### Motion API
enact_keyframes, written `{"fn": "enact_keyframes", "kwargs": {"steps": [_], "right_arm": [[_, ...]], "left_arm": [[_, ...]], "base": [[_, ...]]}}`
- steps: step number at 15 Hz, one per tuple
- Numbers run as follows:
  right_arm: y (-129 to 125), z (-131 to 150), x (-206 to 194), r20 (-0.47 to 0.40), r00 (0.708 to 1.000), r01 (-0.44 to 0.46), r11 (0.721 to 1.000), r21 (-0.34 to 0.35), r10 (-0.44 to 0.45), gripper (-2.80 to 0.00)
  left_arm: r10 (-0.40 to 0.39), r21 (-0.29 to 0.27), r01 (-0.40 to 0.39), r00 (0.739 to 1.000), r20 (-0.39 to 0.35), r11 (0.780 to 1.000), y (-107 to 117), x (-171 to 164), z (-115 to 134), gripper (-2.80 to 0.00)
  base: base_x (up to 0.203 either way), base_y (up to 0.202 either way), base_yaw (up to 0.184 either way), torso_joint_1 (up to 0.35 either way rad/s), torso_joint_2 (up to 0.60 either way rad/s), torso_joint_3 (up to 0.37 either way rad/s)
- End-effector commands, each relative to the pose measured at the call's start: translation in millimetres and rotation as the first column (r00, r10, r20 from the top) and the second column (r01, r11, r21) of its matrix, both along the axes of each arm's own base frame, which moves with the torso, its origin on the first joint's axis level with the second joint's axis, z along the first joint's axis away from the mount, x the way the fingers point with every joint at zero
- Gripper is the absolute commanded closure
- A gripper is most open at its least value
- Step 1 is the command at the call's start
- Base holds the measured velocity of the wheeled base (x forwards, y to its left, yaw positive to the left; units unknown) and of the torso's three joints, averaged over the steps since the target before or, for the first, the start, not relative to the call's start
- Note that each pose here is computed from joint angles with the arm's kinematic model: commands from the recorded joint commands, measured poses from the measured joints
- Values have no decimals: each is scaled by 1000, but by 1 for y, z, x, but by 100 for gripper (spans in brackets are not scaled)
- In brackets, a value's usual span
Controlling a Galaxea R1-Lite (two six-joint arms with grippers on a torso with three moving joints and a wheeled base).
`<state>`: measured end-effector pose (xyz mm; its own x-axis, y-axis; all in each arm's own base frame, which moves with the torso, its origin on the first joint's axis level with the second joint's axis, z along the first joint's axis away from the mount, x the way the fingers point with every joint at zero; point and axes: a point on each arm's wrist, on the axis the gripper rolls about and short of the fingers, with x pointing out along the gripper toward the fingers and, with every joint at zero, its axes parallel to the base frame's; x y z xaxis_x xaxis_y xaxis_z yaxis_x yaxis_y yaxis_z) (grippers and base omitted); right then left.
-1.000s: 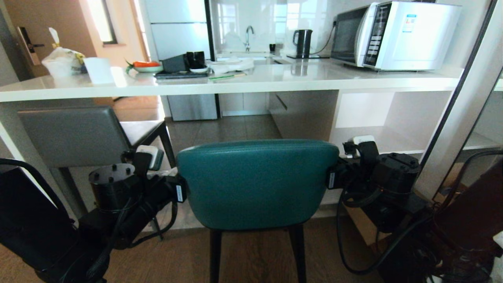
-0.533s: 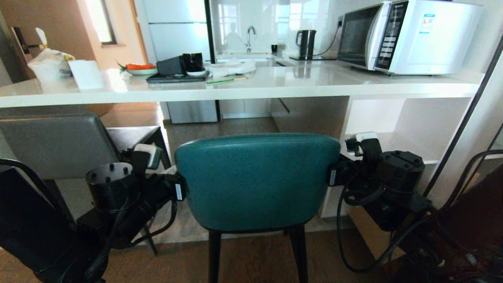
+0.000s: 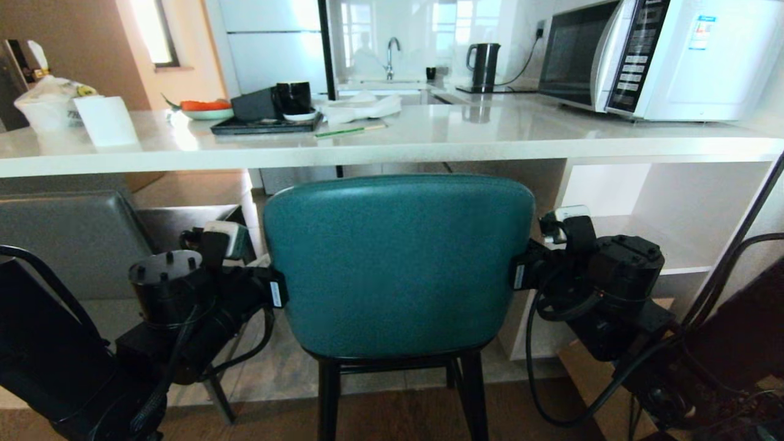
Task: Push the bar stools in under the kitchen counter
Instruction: Push the blue chair back under the dining table
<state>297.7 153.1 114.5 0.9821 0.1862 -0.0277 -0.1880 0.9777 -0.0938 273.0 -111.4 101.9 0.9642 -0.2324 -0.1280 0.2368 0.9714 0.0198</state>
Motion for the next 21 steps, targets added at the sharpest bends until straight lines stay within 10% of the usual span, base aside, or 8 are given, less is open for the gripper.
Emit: {"fn": "enact_keyframes", "kwargs": {"steps": [1, 11, 21], "right_arm": [[-1, -1, -2, 6, 1000, 0, 1000, 2, 0, 0], [-9, 35, -44, 96, 994, -45, 999, -6, 46, 0], [-19, -1, -40, -28, 999, -21, 997, -72, 19, 0]], "left_arm": [[7, 1, -7, 1000, 1, 1000, 1, -3, 1, 0], [-124, -37, 133, 976, 180, 990, -12, -60, 57, 0], [-143, 66, 146, 989, -36, 987, -20, -73, 3, 0]], "base": [[0, 0, 0, 0, 0, 0], [0, 0, 0, 0, 0, 0], [0, 0, 0, 0, 0, 0]]}}
